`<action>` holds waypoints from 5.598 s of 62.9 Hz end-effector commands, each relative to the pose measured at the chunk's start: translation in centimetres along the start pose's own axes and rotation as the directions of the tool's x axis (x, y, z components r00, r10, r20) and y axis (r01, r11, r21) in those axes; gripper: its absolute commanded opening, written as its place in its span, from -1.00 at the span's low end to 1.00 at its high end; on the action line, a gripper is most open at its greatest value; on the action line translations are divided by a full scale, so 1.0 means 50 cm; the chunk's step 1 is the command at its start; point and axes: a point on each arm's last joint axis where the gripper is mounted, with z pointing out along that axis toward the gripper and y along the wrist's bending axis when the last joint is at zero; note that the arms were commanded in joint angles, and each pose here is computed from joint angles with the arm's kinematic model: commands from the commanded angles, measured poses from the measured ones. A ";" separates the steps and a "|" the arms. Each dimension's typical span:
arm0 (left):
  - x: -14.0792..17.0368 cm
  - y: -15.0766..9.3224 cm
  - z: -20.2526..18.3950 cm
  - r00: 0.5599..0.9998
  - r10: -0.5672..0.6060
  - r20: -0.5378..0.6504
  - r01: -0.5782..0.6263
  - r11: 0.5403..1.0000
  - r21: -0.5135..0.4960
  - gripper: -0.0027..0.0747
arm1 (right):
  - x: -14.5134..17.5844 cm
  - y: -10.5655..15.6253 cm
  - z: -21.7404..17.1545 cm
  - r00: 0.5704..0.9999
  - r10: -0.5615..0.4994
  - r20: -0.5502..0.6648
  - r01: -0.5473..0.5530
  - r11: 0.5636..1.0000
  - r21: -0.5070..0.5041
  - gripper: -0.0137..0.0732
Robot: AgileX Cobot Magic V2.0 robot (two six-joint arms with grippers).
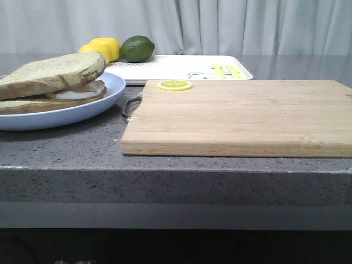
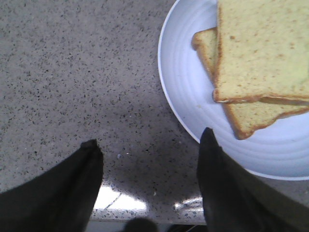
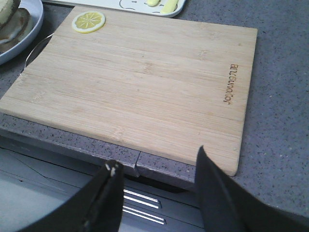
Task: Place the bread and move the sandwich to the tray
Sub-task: 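Move the left gripper to the blue plate rim and grasp it, then lift the plate with the left gripper and carry it over the white tray, then lower the plate onto the tray and open the left gripper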
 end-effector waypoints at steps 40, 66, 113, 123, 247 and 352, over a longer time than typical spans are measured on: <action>-0.152 0.055 0.187 0.968 -0.145 -0.204 0.194 0.949 0.249 0.15 | -0.024 0.001 -0.009 0.997 -0.004 0.083 0.003 1.000 0.002 0.17; -0.145 0.051 0.255 0.947 -0.140 -0.290 0.224 0.932 0.283 0.15 | -0.024 0.001 -0.009 0.997 -0.004 0.083 0.003 1.000 0.002 0.17; -0.142 0.051 0.260 0.943 -0.135 -0.304 0.225 0.932 0.285 -0.98 | -0.024 0.001 -0.009 0.997 -0.004 0.083 0.003 1.000 0.002 0.17; -0.143 0.050 0.260 0.943 -0.136 -0.304 0.226 0.931 0.286 -0.98 | -0.024 0.001 -0.009 0.997 -0.004 0.083 0.003 1.000 0.002 0.17; -0.396 -0.060 0.227 0.942 -0.297 -0.155 0.324 0.696 0.641 -0.98 | -0.024 0.001 -0.009 0.997 -0.004 0.083 0.003 1.000 0.002 0.17; -0.442 -0.085 0.352 0.914 -0.371 -0.166 0.391 0.692 0.607 0.13 | -0.024 0.001 -0.009 0.997 -0.004 0.083 0.003 1.000 0.002 0.17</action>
